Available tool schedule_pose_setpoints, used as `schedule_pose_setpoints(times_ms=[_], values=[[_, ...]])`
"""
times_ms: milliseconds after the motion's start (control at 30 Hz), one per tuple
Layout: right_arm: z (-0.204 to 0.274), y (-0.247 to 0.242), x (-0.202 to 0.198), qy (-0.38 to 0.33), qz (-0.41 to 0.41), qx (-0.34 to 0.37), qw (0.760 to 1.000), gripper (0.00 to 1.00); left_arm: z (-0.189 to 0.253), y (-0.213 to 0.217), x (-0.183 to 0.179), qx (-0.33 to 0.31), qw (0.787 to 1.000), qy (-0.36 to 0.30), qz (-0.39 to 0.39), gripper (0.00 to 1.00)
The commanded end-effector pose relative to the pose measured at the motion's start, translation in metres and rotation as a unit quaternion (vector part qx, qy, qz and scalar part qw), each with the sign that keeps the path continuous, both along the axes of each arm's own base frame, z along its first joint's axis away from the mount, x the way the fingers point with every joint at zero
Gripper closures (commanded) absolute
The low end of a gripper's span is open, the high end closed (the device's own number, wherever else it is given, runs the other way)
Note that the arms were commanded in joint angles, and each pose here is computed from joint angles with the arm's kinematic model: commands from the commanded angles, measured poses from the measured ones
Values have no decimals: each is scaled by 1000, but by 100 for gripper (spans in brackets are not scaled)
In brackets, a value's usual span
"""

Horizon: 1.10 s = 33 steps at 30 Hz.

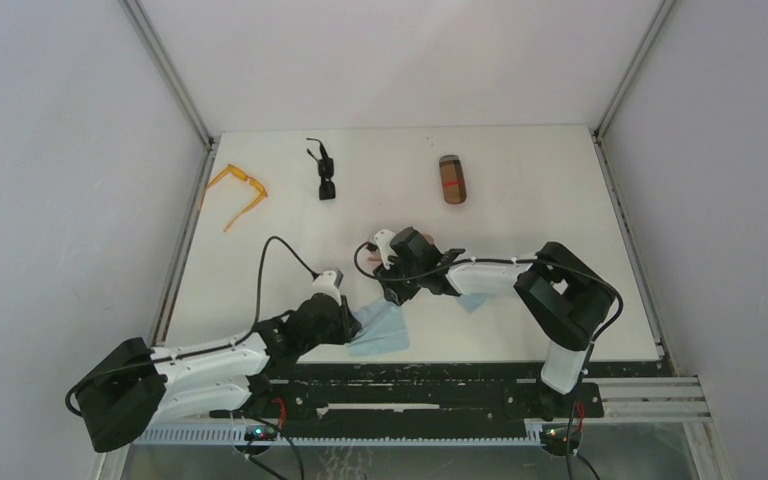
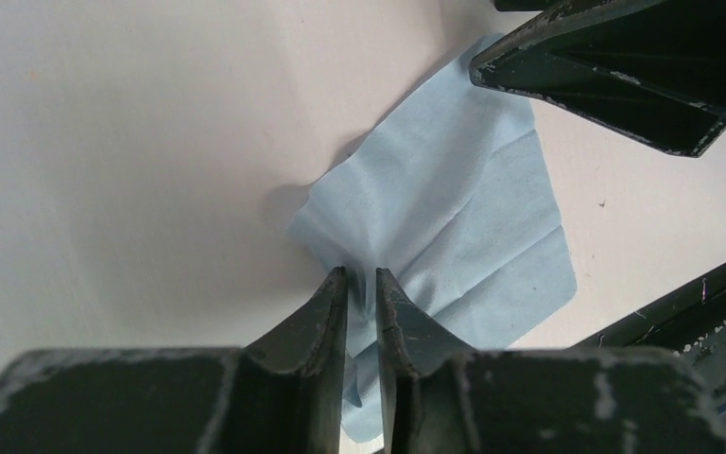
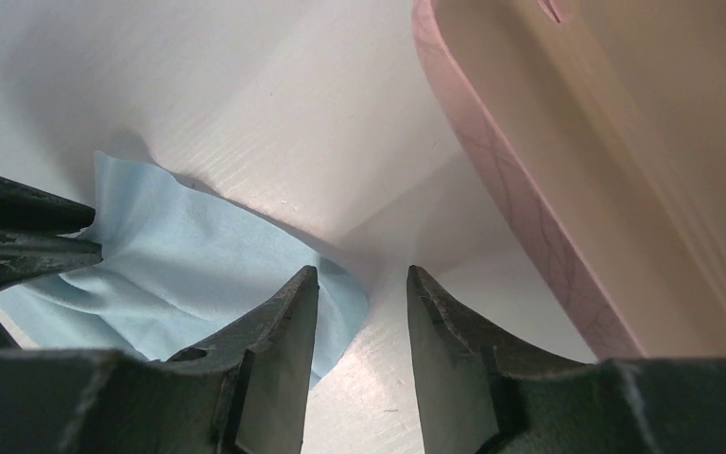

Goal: Organize the sunglasses
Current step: Fold the glasses cleaning cloth at the center of the board.

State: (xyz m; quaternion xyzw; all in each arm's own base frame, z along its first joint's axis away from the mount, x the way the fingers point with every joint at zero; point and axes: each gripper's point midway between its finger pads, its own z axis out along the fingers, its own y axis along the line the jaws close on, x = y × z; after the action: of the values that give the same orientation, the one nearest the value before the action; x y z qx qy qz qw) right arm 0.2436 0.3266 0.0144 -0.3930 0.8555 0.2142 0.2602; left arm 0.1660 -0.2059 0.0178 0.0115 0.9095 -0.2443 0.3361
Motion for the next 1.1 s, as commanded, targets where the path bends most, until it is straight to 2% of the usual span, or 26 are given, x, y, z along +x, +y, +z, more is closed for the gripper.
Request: schedule_pose_setpoints(times_ms=[0,200,367,467,667,800,1067], values=[[-13,-3,-10,20,20,-30,999,59,23,-2,13,-12,999,-28,16,77],[-17,-6,-10,16,27,-62,998,58,36,10,19,-10,998,-48,43,75],[-25,-11,-17,19,35,-98,994,62,37,20,20,-6,997,-52,60,75],[-32,-13,-22,25,42,-118,992,66,37,24,19,-10,997,-52,64,75],[-38,-17,-28,40,39,-129,990,88,38,28,21,-14,996,-52,69,74],[-31,-15,-23,34,22,-109,993,99,41,27,25,-28,997,-46,64,66],[-12,-19,-10,7,-23,-75,997,100,53,16,40,-23,999,-41,27,60]])
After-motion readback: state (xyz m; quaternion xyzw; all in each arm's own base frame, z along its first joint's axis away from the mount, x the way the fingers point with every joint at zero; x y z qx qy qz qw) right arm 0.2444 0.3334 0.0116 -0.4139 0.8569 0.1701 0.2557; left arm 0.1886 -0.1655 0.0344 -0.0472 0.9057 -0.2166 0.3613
